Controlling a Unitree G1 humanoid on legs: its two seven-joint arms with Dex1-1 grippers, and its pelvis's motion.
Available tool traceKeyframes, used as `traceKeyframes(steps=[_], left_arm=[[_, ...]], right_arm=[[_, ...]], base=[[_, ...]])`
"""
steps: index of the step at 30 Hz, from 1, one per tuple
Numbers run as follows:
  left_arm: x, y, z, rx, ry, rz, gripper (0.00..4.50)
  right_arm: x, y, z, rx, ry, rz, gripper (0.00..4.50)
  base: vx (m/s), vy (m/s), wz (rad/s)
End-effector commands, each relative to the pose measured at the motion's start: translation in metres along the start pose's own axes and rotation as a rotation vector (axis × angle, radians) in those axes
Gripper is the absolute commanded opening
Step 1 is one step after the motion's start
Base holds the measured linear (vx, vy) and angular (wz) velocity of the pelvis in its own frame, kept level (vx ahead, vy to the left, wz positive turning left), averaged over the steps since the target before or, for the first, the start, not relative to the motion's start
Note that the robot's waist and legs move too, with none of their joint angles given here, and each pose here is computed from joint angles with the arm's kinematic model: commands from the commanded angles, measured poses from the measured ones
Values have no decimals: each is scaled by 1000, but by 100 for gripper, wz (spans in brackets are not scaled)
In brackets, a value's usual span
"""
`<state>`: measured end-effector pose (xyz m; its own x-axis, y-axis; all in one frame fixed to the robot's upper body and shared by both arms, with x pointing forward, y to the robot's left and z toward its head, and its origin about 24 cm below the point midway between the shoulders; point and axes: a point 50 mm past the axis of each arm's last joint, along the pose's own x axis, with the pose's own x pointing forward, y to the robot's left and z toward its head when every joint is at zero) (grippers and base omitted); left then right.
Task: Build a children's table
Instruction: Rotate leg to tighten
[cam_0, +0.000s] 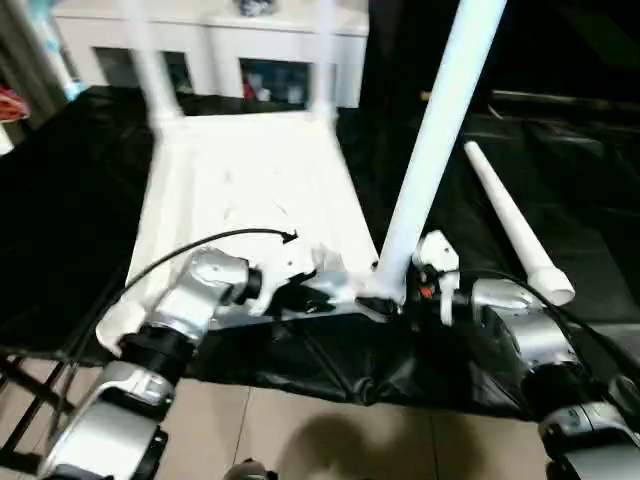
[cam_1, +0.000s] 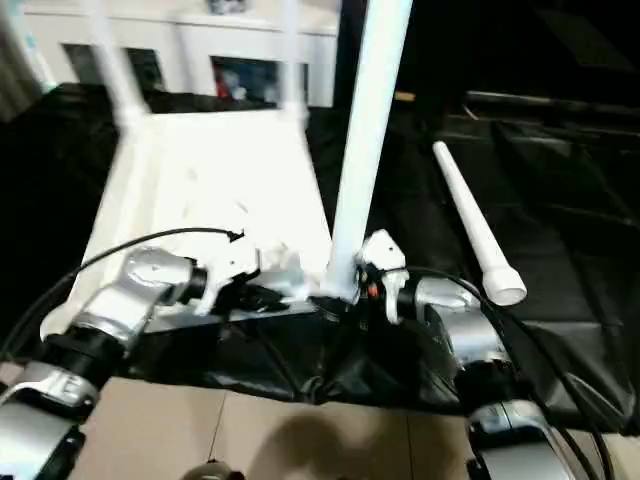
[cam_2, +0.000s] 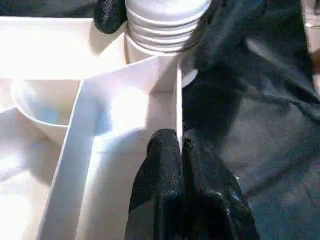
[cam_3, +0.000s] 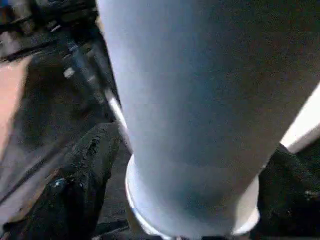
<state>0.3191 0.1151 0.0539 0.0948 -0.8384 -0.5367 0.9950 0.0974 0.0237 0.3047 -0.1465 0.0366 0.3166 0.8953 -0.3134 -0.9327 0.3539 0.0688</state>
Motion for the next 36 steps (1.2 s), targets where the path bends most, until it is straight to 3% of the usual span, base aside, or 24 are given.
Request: traceKeyframes(steps=[1, 3, 6, 11, 17, 25, 29, 34, 36], left_arm=[[12, -2, 26, 101, -53, -70, 0], [10, -2, 26, 105, -47, -84, 0], [10, -2, 26, 105, -46, -94, 0], [9, -4, 25, 97, -51, -116, 0], [10, -4, 25, 88, -61, -108, 0], [24, 9, 36, 34, -81, 106, 0], [37, 12, 44, -3, -101, 202, 0], [63, 16, 57, -127, -121, 430, 0], [66, 14, 58, -133, -128, 442, 0]], right_arm=[[19, 19, 0, -25, 34, 170, 385], [19, 22, -1, -26, 49, 197, 360], [18, 23, 0, -14, 51, 212, 360], [15, 27, 0, 3, 53, 242, 307], [16, 28, -4, 34, 39, 224, 282], [34, 4, 0, 153, -94, -157, 277], [46, -2, -5, 195, -84, -333, 276], [70, -11, -5, 285, -43, -684, 276], [76, -9, -2, 290, -56, -690, 276]], base=[[0, 0, 0], [0, 0, 0], [0, 0, 0], [0, 0, 0], [0, 0, 0], [0, 0, 0], [0, 0, 0], [0, 0, 0], [0, 0, 0]])
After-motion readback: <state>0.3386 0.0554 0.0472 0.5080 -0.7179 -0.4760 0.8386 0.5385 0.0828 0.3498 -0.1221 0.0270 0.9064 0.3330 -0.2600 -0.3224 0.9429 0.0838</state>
